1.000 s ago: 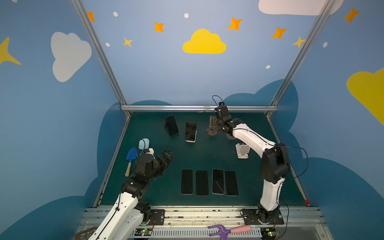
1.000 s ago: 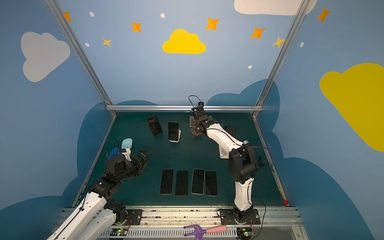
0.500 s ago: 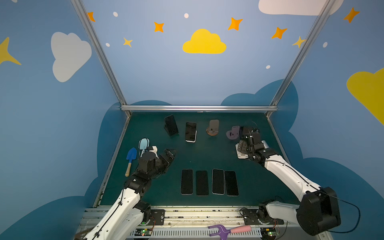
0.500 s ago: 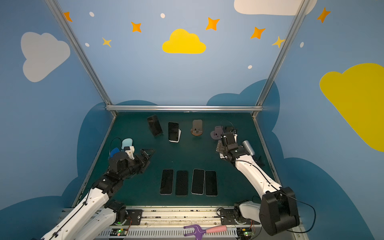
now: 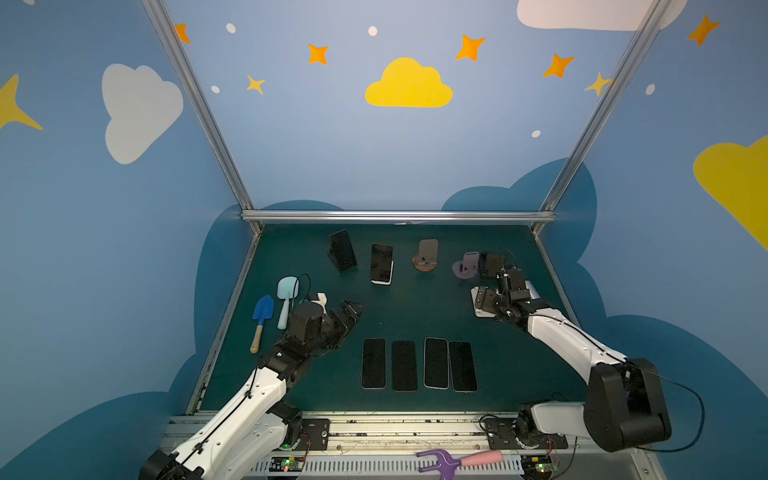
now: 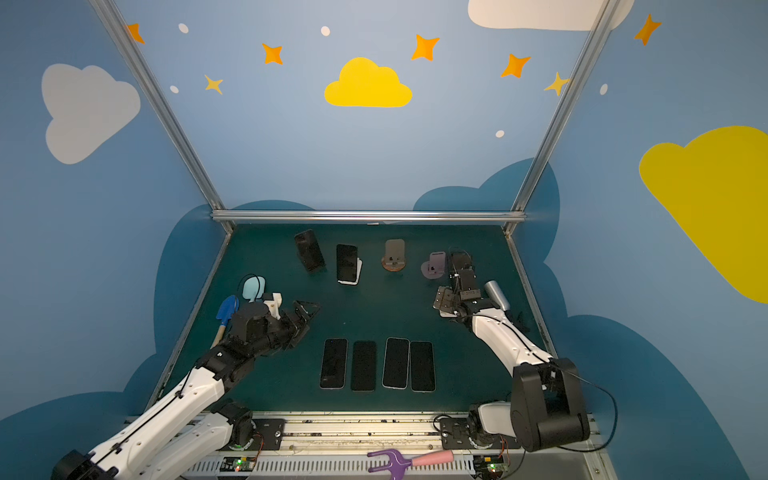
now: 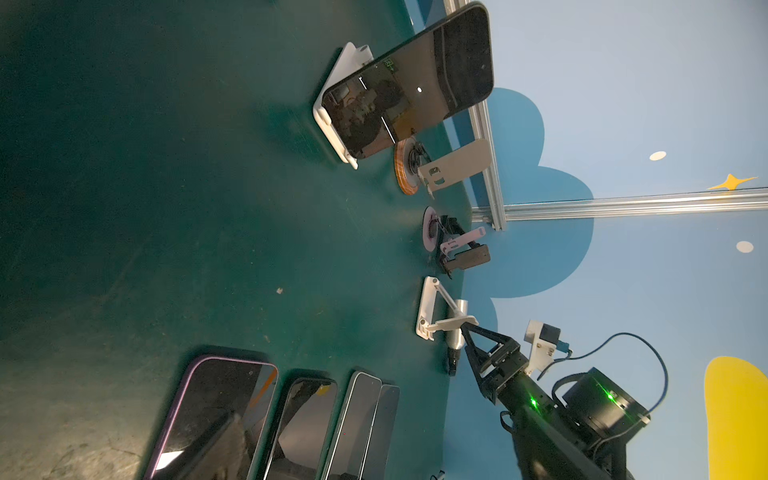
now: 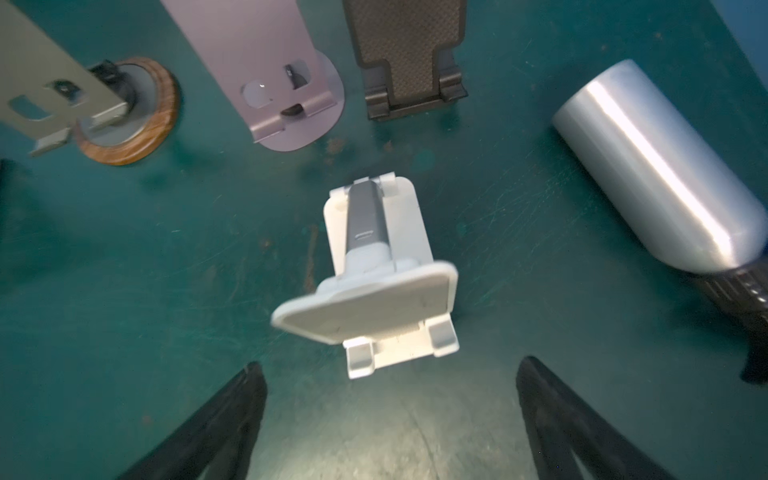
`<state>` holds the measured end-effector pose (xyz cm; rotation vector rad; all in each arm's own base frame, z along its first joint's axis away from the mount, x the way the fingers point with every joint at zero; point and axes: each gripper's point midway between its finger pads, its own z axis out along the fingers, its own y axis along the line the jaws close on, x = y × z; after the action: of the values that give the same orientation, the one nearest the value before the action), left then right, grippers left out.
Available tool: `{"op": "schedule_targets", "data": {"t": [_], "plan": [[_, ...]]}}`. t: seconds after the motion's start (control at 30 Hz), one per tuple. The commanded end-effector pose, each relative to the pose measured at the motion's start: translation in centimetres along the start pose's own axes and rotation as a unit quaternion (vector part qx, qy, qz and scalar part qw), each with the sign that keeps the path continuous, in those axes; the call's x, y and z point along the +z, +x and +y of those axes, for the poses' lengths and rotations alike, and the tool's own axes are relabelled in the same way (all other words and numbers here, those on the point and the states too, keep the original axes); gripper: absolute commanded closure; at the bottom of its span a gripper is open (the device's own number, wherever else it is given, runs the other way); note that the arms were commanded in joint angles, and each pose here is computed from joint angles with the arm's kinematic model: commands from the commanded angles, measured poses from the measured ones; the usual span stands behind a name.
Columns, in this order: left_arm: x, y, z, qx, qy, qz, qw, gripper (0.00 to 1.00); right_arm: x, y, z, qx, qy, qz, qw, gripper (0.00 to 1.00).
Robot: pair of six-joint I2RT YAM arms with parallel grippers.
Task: Remove the phone from the phone stand
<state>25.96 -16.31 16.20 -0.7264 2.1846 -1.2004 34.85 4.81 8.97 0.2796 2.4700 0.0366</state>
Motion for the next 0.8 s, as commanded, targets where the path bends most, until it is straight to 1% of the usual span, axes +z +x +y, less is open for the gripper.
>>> {"op": "schedule_targets", "data": {"t": [0.0,0.13,0.17,0.23,0.33,0.37,0.43,0.5,0.63,0.7,0.77], "plan": [[-0.1,-0.7,-1.7,0.014,0.017,-0.012,1.000,0.00,0.9,-1.1,1.5,-0.016,-0.033,0.013,0.999,0.06],[-0.1,-0.5,-1.8,0.018,0.015,-0.011,1.000,0.00,1.4,-0.6,1.3,-0.010,-0.010,0.088,0.996,0.07],[-0.2,-0.6,-1.8,0.019,0.014,-0.011,1.000,0.00,1.5,-0.4,1.4,-0.009,-0.014,0.112,0.994,0.09],[-0.2,-0.6,-1.8,0.020,0.015,-0.013,1.000,0.00,1.6,-0.4,1.2,-0.009,-0.003,0.134,0.991,0.12],[-0.1,-0.5,-1.8,0.019,0.014,-0.011,1.000,0.00,2.0,-0.7,1.3,-0.008,-0.005,0.137,0.991,0.17],[-0.1,-0.5,-1.7,0.019,0.012,-0.010,1.000,0.00,2.1,-0.6,1.3,-0.009,-0.003,0.139,0.990,0.20],[-0.2,-0.5,-1.8,0.020,0.013,-0.010,1.000,0.00,2.0,-0.5,1.0,-0.009,0.004,0.142,0.990,0.22],[-0.2,-0.4,-1.8,0.021,0.013,-0.011,1.000,0.00,2.0,-0.3,0.9,-0.007,0.007,0.145,0.989,0.22],[-0.3,-0.6,-1.8,0.021,0.013,-0.015,1.000,0.00,1.5,0.2,0.6,-0.009,0.015,0.148,0.989,0.15],[-0.3,-0.5,-1.8,0.022,0.014,-0.013,1.000,0.00,1.4,0.3,0.7,-0.012,0.014,0.147,0.989,0.15],[-0.2,-0.5,-1.7,0.022,0.012,-0.011,1.000,0.00,1.5,0.2,0.9,-0.014,0.010,0.148,0.989,0.21]]}}
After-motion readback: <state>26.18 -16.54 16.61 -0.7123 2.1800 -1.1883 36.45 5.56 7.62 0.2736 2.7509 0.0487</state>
